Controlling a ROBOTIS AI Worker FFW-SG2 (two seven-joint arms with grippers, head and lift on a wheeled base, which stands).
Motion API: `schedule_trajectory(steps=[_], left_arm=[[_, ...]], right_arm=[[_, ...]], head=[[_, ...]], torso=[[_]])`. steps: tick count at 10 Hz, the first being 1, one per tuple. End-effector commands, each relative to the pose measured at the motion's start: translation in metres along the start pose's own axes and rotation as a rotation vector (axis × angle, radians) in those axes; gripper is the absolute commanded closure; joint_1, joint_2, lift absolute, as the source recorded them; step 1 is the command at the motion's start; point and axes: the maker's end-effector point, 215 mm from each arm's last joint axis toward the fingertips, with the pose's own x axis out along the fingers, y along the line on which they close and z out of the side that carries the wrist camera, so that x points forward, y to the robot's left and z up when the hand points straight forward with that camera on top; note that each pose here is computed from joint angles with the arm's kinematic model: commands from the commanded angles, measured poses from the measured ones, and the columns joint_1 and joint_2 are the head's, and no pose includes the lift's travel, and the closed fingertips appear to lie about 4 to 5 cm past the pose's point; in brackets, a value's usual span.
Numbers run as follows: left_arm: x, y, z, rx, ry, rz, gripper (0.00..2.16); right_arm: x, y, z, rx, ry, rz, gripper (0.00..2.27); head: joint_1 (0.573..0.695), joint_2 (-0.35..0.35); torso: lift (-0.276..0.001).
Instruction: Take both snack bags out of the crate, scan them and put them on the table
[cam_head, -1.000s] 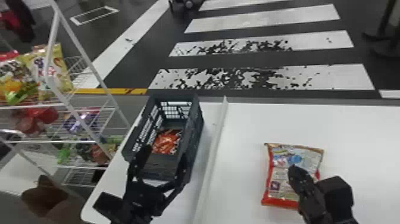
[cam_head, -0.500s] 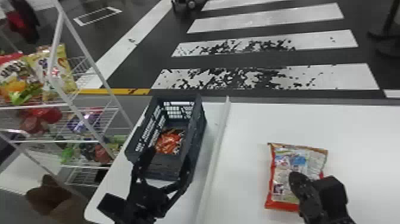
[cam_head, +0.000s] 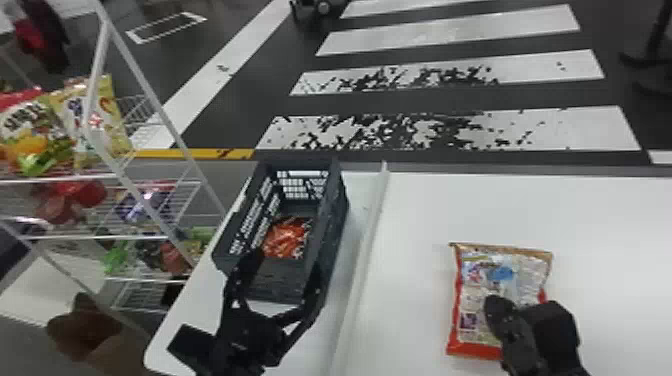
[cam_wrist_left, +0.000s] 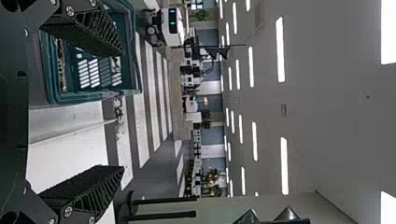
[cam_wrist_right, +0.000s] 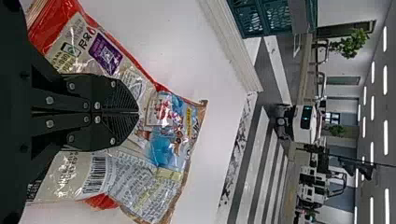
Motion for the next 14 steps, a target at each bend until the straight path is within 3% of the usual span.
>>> schedule_trajectory(steps=[1, 6, 11, 14], left_arm=[[0.000, 0.000, -0.001, 0.000, 0.002, 0.001, 0.14], [0.000, 0.001, 0.004, -0.003, -0.015, 0.000, 0.14], [-0.001, -0.001, 0.004, -0.005, -0.015, -0.005, 0.14], [-0.001, -0.005, 0.006, -0.007, -0.018, -0.014, 0.14]], right_arm=[[0.001, 0.000, 0.002, 0.000, -0.003, -0.001, 2.26], [0.003, 0.001, -0.015, 0.001, 0.035, 0.002, 2.26], [-0.004, -0.009, 0.045, 0.026, -0.059, -0.016, 2.26], [0.019, -0.032, 0.074, 0.040, -0.101, -0.039, 2.26]], head=[[0.695, 0.336], [0.695, 0.340], [0.695, 0.334], [0.695, 0.323]], torso=[[-0.092], [-0.092], [-0.092], [-0.092]])
